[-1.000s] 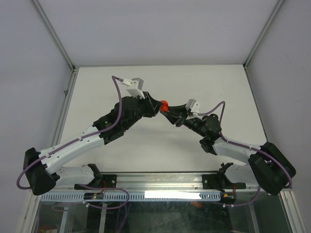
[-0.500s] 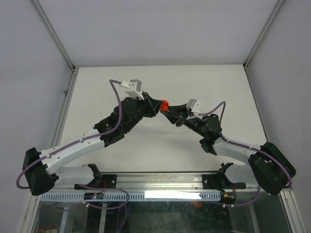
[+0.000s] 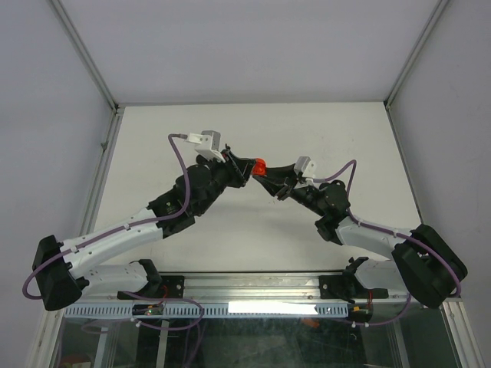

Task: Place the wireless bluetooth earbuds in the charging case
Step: Place the earbud in the charging case.

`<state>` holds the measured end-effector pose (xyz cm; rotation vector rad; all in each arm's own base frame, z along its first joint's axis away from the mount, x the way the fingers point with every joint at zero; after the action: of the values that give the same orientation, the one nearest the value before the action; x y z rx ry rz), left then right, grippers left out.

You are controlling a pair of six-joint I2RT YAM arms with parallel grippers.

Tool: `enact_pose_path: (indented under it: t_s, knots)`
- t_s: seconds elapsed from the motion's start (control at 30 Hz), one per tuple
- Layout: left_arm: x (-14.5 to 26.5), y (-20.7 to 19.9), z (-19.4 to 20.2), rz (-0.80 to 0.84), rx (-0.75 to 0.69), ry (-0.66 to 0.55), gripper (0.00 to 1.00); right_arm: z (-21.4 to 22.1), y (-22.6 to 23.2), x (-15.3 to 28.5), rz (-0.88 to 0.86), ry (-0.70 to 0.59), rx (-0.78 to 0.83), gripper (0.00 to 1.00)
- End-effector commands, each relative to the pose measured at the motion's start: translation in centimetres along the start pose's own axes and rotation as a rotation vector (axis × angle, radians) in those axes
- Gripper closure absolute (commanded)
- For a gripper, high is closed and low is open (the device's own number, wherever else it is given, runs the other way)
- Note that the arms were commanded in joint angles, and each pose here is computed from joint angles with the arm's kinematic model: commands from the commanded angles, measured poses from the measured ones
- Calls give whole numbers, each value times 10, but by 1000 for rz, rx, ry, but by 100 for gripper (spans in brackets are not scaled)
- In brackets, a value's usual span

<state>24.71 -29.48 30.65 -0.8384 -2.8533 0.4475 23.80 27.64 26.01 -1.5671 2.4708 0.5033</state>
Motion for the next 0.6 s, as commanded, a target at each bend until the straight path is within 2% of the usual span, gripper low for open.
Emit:
enact_pose_path:
  t_s: [0.0,0.57]
  knots:
    - [13,-12,-35,52,28,-121,79,-27,9,-6,-35,-91,34,100]
    - [15,-18,-40,108,-38,-246,77,-33,14,-7,-56,-125,-7,100]
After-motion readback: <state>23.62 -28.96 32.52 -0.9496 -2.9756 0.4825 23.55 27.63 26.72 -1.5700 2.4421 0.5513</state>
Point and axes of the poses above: each gripper's point midway between its finger pads, its own x axis back along the fingers, its own y axis along the line the jaws close on, z = x × y, the point moved 2 cm from there along x, back along the fingers, and after that the axes turned 15 degrees about -x, right-handed, at the moved point
